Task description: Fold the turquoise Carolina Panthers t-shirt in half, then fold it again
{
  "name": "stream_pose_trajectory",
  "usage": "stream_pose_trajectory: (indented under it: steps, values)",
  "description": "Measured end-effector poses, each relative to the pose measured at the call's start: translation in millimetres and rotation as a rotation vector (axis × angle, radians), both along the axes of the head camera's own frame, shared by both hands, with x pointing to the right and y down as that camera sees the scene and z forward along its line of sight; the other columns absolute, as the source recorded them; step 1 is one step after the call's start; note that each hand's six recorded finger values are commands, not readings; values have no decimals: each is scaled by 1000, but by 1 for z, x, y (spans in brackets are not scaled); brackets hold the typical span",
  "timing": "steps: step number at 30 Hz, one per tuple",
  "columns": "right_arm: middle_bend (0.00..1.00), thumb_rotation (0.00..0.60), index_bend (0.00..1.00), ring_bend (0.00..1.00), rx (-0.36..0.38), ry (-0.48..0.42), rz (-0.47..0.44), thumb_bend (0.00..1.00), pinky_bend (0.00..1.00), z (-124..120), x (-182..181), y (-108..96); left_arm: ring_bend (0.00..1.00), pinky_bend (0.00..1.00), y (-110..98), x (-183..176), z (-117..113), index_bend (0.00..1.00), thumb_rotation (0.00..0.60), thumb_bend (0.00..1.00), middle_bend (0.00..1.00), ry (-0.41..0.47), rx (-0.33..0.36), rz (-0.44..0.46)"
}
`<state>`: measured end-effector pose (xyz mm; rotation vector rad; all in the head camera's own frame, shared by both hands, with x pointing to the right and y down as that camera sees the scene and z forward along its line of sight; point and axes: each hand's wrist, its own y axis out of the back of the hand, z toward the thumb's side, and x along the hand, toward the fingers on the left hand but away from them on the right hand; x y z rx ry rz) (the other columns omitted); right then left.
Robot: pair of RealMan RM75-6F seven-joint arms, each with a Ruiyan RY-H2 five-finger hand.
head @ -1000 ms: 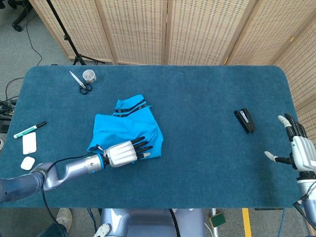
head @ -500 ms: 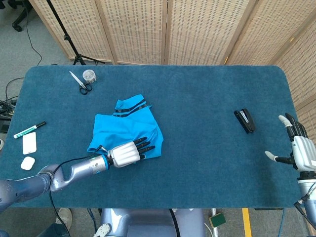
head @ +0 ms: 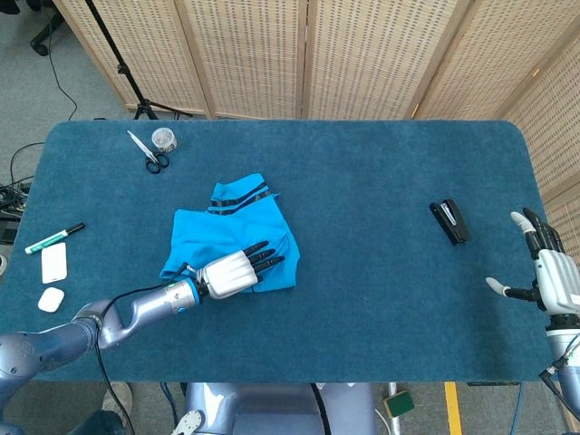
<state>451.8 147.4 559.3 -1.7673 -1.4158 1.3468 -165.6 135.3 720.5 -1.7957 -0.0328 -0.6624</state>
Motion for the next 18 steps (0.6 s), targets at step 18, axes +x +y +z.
stream_pose_trajectory:
  steps: [18]
  values:
    - [0,600,0,0,-1,0,1,0,0,0,0,0,0,0,-13,3,-17,776,600,369,0,83,-14,-66]
